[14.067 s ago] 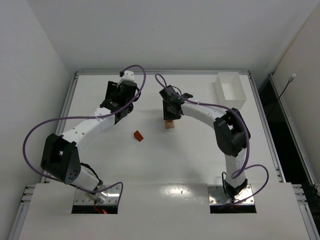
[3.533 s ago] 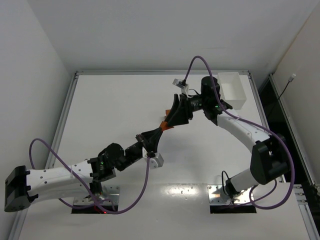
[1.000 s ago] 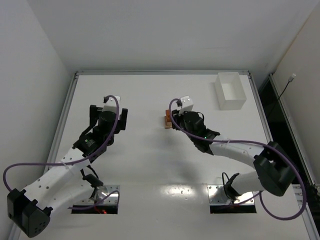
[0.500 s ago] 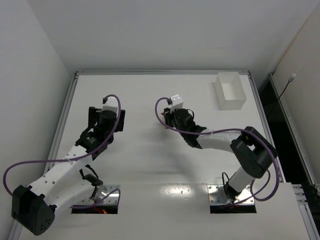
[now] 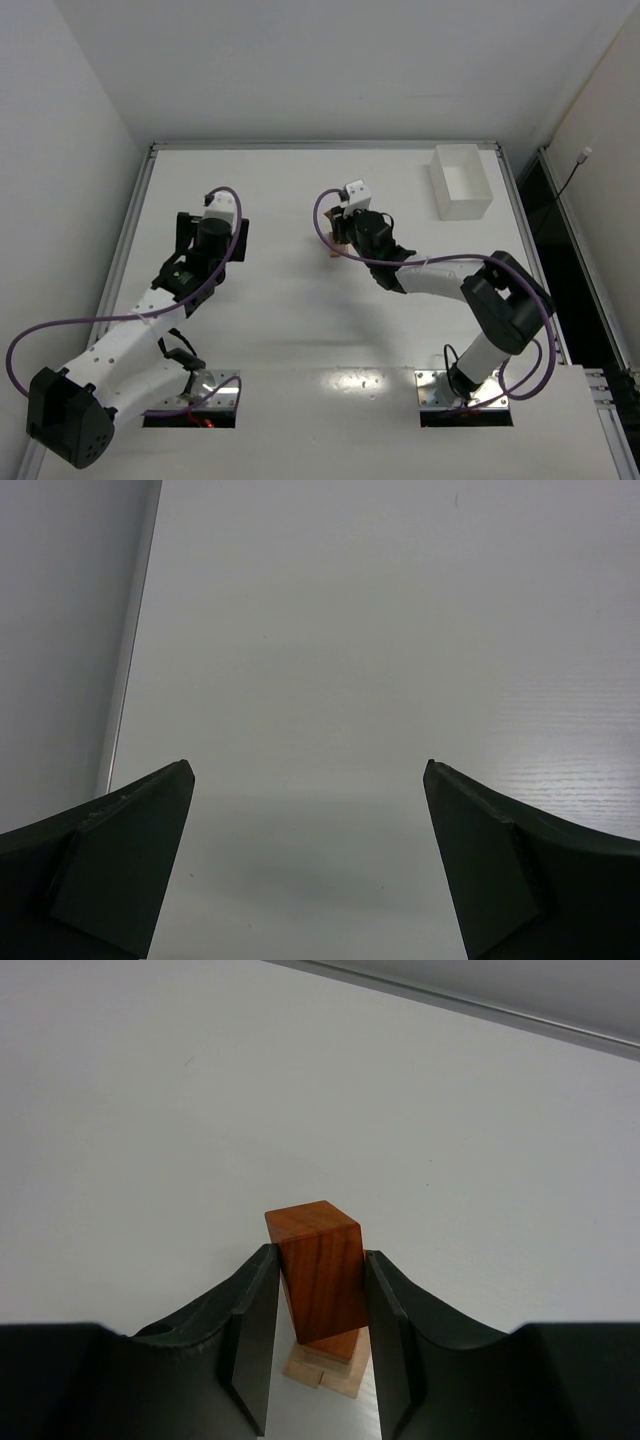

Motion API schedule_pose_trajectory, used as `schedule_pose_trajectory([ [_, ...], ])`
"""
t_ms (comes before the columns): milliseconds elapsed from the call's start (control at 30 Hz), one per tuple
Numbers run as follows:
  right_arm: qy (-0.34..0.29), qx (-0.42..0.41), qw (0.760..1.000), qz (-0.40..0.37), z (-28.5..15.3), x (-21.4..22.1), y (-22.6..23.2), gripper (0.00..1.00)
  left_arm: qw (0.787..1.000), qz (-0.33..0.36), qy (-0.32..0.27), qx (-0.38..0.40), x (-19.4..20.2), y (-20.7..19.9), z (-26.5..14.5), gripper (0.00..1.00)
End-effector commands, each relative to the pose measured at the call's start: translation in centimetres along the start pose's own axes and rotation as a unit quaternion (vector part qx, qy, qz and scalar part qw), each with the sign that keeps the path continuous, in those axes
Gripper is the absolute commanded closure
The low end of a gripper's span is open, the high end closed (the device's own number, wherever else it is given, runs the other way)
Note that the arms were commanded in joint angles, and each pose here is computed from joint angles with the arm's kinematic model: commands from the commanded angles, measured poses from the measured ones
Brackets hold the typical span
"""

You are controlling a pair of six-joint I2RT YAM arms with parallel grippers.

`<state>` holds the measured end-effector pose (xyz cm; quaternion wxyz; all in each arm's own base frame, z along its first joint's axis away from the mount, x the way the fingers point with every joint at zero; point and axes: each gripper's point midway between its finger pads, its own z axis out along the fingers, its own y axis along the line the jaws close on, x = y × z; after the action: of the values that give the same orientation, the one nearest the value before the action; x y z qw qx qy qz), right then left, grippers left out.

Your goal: Build the wood block tower

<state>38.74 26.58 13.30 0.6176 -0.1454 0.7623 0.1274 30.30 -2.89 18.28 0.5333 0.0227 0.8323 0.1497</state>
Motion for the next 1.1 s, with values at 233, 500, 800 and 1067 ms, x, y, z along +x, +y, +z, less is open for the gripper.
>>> schedule_pose_trajectory([
  [233,-0.044,0.025,0.999,-0.003,0.6,-1.0,-2.5,1.0,1.0,-0.008,-0.002,0.0,-0.2,-0.4,0.8,0.01],
  [500,-0.044,0.014,0.999,0.011,0.4,-0.3,-2.4,1.0,1.0,-0.003,0.005,0.0,0.2,-0.5,1.1,0.01],
  [800,-0.043,0.005,0.999,0.011,0.7,0.1,-2.0,1.0,1.0,0.004,0.008,0.005,0.4,-1.0,1.6,0.01],
  [1067,-0.038,-0.01,0.999,0.008,1.0,1.0,-1.2,1.0,1.0,0.009,0.006,0.01,0.2,-1.1,1.9,0.01],
])
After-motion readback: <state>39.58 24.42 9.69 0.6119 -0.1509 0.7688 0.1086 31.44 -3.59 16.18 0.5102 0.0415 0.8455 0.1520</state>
